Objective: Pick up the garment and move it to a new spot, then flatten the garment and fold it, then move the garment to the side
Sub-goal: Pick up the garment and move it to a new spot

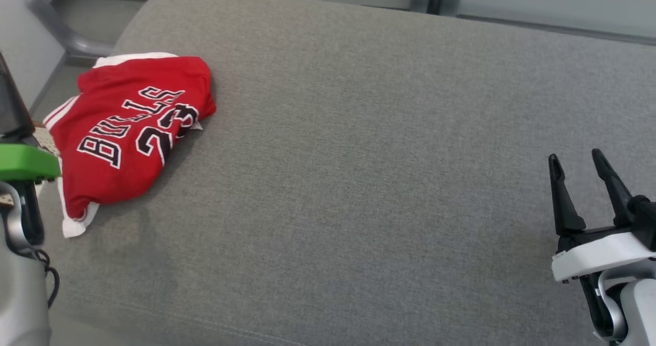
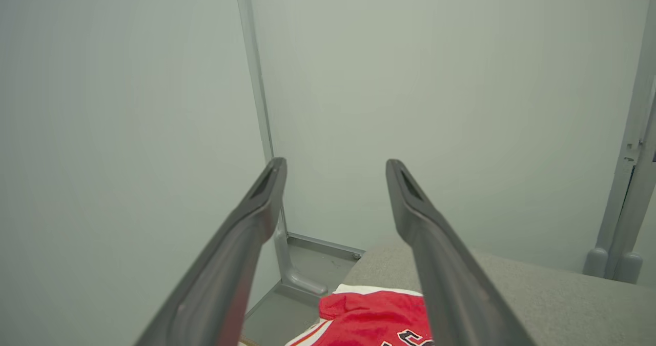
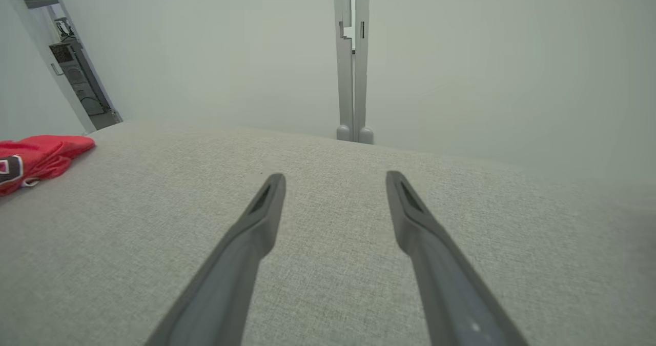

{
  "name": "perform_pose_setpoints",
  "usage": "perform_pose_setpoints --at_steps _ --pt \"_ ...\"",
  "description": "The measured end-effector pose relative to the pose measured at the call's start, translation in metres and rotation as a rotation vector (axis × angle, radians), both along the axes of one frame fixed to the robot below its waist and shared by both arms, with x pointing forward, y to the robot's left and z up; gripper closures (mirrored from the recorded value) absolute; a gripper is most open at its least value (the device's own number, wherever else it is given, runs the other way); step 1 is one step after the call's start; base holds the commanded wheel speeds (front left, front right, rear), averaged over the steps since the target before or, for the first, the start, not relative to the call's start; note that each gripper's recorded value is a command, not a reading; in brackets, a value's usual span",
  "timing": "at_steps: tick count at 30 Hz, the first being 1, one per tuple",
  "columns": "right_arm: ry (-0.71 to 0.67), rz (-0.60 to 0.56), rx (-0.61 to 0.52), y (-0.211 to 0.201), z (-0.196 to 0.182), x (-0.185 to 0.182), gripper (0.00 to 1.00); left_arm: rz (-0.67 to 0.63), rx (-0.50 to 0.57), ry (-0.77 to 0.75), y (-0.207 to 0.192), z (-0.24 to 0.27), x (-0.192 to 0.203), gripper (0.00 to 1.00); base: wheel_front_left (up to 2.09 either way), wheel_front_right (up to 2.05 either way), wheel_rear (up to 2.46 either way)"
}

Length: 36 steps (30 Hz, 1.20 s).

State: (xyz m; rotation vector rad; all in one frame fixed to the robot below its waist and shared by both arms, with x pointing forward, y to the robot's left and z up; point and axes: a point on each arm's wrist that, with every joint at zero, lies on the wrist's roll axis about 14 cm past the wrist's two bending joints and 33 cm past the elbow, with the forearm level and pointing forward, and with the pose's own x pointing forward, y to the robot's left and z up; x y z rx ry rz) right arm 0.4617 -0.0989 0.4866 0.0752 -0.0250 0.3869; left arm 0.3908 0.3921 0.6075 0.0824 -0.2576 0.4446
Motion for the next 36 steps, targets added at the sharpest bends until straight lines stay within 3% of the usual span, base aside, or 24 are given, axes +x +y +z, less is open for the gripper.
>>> perform_pose_setpoints --at_steps 8,16,21,27,36 --pt "0.026 -0.129 -0.047 -0.053 -0.018 0.007 0.00 -0.073 0.003 0.064 -0.009 -0.014 0.078 0.00 0.00 0.00 0.00" --pt "0.076 -0.194 -0.086 -0.081 -0.039 0.009 0.00 -0.116 -0.103 0.336 -0.017 -0.097 0.125 0.00 0.00 0.00 0.00" --pt "0.094 -0.215 -0.103 -0.090 -0.048 0.011 0.00 -0.123 -0.223 0.549 -0.020 -0.161 0.126 0.00 0.00 0.00 0.00" --pt "0.114 -0.225 -0.115 -0.095 -0.055 0.011 0.00 -0.117 -0.371 0.849 -0.028 -0.233 0.100 0.00 0.00 0.00 0.00" --pt "0.110 -0.232 -0.120 -0.099 -0.052 0.011 0.00 -0.132 -0.419 1.084 -0.037 -0.264 0.079 0.00 0.00 0.00 0.00"
